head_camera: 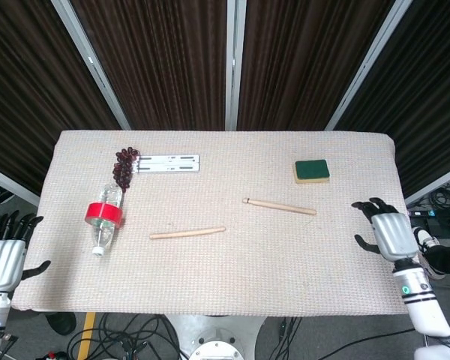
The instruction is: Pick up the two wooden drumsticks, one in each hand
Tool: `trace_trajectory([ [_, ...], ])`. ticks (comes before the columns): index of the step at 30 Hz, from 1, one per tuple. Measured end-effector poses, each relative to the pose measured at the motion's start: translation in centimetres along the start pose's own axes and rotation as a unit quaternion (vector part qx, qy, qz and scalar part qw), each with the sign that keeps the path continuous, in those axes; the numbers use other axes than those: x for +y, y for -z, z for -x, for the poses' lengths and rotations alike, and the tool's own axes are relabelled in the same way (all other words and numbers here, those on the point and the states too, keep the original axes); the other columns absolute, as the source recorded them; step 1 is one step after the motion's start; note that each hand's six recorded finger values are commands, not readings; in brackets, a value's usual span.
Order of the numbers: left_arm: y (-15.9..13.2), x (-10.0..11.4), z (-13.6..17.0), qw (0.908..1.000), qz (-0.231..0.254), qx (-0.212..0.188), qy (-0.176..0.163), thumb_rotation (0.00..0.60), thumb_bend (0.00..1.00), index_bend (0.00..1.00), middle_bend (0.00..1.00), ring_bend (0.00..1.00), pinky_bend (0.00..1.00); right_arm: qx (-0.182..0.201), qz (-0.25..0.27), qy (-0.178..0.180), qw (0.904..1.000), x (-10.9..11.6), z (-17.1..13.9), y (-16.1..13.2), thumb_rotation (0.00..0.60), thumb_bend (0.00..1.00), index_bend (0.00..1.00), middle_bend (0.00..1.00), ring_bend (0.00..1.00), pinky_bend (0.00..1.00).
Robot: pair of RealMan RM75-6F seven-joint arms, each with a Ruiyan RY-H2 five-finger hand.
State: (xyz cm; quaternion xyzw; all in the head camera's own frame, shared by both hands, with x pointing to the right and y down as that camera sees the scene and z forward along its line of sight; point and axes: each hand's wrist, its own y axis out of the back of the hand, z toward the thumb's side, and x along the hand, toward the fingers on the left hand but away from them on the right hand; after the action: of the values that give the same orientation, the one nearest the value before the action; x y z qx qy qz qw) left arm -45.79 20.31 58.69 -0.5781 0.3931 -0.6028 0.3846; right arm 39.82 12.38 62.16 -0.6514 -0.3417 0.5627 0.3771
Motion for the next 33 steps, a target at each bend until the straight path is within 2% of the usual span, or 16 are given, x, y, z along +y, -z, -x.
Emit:
trace_trajectory([
  [3,0.0,0.0,0.0,1.0,0.002,-0.002,0.001,0.6,0.0,0.17,0.14,0.01,0.01,0.008,0.005,-0.022,0.9997,-1.9,3.1,-1.4,0.6,0.16,0.3,0.34,0.2,0.34],
  [7,0.0,0.1,-0.1,1.0,0.004,-0.004,-0.001,0.6,0.0,0.17,0.14,0.01,0.01,0.019,0.006,-0.038,0.9991,-4.1,6.8,-3.5,0.6,0.16,0.38,0.4,0.24,0.37],
  [14,-0.1,0.2,-0.2,1.0,0.006,-0.006,0.0,0.6,0.0,0.17,0.14,0.01,0.01,0.03,-0.018,-0.063,0.9974,-6.6,11.8,-7.0,0.6,0.16,0.48,0.48,0.28,0.37],
  [22,0.3,0.0,-0.1,0.9999,0.01,0.0,0.007,0.6,0.0,0.17,0.14,0.01,0.01,0.019,-0.053,-0.087,0.9946,-9.7,14.0,-8.7,0.6,0.16,0.49,0.5,0.3,0.38],
  [33,0.4,-0.2,-0.2,0.9999,0.012,0.001,0.012,0.6,0.0,0.17,0.14,0.01,0.01,0.018,-0.085,-0.1,0.9911,-11.9,14.2,-9.1,0.6,0.16,0.49,0.52,0.31,0.38],
])
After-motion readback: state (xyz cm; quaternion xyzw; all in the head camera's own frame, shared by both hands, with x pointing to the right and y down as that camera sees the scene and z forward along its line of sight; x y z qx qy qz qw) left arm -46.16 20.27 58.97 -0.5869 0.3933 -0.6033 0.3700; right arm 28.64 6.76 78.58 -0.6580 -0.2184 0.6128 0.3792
